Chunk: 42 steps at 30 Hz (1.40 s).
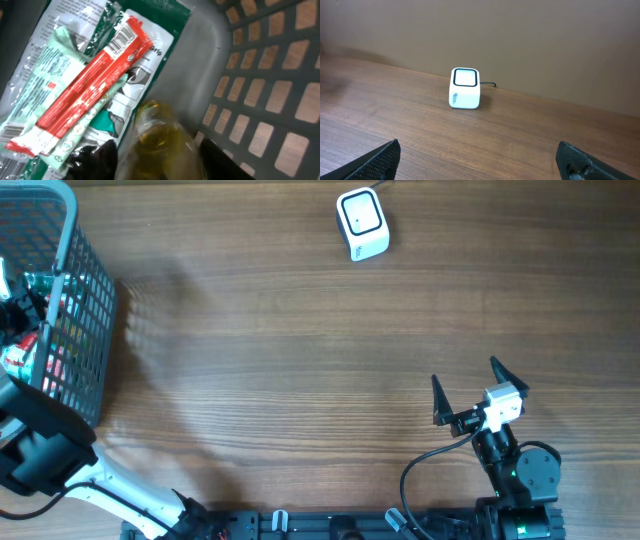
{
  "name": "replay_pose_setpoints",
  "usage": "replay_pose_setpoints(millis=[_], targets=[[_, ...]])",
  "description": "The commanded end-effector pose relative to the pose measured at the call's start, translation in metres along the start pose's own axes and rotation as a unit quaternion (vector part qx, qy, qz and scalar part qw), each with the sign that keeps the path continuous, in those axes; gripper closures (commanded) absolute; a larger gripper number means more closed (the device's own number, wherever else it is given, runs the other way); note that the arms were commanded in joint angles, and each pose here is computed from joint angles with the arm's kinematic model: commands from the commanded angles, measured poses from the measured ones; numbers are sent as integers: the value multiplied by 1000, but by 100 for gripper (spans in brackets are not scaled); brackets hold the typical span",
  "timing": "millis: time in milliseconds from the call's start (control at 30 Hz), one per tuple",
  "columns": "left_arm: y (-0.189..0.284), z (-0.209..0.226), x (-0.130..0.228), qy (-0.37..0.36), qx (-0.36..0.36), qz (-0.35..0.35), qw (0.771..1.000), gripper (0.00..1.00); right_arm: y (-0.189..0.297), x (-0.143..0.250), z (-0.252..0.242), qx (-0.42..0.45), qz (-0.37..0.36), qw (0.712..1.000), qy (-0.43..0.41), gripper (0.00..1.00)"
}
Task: Scan the item barcode
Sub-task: 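Grasp the yellow Vim dish soap bottle in the basket with left gripper, then carry the bottle to the table near the scanner and release it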
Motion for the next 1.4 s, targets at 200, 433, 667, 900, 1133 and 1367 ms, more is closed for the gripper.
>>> replay_pose_setpoints(millis=[200,433,667,900,1133,1367], targets=[[57,-19,-26,-19,10,-113,993,67,0,-1,-2,5,-3,1000,-1,0],[238,-71,-42,-27,16,-395,918,64,0,-1,-2,5,-3,1000,-1,0],[341,-183,43,-72,138,-473,867,69,0,-1,-2,5,-3,1000,-1,0],[262,-312,126,-134,193,-277,932,69,0,-1,-2,5,-3,1000,-1,0],[98,-444,242,-211,123,-49,968,78,0,-1,-2,5,-3,1000,-1,0],[13,-516,312,-230,143,-23,962,74,0,-1,-2,5,-3,1000,-1,0]])
Point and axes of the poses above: each gripper's point midway between its finger pads, its own y axis back along the fingers, its own z axis along the line the jaws close on, x = y × z, the point moved 5 cm from there along y, back along the fingers, and after that the axes turned 10 degrees about y, right-handed, at the moved point
